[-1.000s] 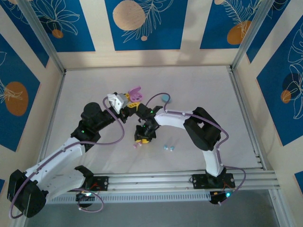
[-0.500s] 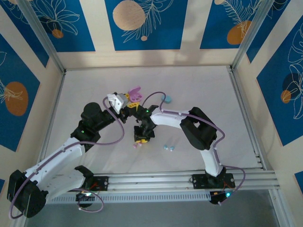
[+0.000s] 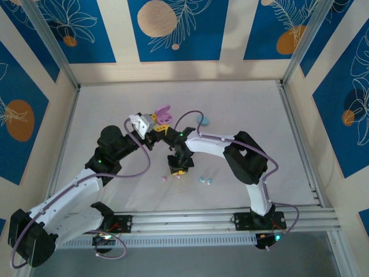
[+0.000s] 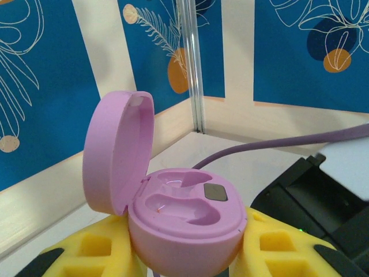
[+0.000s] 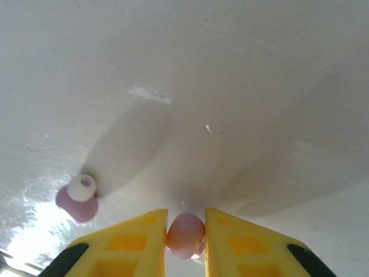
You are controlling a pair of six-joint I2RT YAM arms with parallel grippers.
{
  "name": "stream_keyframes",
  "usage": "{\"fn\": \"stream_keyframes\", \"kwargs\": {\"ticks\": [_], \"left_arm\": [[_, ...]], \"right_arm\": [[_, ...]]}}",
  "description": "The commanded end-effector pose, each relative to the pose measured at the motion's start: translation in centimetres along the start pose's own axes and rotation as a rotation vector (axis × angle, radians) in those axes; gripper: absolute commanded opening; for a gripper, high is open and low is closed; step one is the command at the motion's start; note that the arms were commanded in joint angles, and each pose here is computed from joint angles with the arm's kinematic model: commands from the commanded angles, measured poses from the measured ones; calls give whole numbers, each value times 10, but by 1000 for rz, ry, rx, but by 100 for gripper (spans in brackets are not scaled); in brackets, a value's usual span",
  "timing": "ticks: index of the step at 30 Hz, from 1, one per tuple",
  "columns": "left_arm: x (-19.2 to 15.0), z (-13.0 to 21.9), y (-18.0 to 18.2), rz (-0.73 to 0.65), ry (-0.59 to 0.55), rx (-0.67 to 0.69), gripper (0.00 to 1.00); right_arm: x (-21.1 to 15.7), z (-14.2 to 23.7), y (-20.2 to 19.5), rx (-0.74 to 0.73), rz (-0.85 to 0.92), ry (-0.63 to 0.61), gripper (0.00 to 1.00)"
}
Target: Insert wireless bluetooth earbuds into charging case
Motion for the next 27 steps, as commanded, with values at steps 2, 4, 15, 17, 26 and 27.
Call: {"fn": "stream_keyframes", "kwargs": {"ticks": [2, 4, 15, 17, 26, 27], "left_arm": [[12, 5, -4, -39, -43, 7, 26], [12, 5, -4, -39, -44, 7, 26], [13, 6, -4, -41, -44, 8, 26], [12, 6, -4, -41, -43, 9, 26], [13, 7, -4, -44, -45, 15, 26], [13, 7, -4, -46, -45, 14, 26]], "right_arm": [[-10, 8, -10, -38, 57, 47, 22], [-11, 4, -13, -49, 61, 65, 22], [-9, -2, -13, -82, 79, 91, 27], [-8, -3, -13, -94, 84, 95, 28], [-5, -10, -8, -136, 92, 114, 30], [-6, -11, -8, -149, 91, 122, 30]]}}
Point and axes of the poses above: each hand's point on the last joint's axis, 136 mm out from that joint toward the fingers, its own z axis back along the fingers, its own y axis along the line the jaws close on, x = y × z, the point moved 9 cm from there along z, back along the fingers, and after that the axes turned 14 degrees about z, right-handed, at the moved point
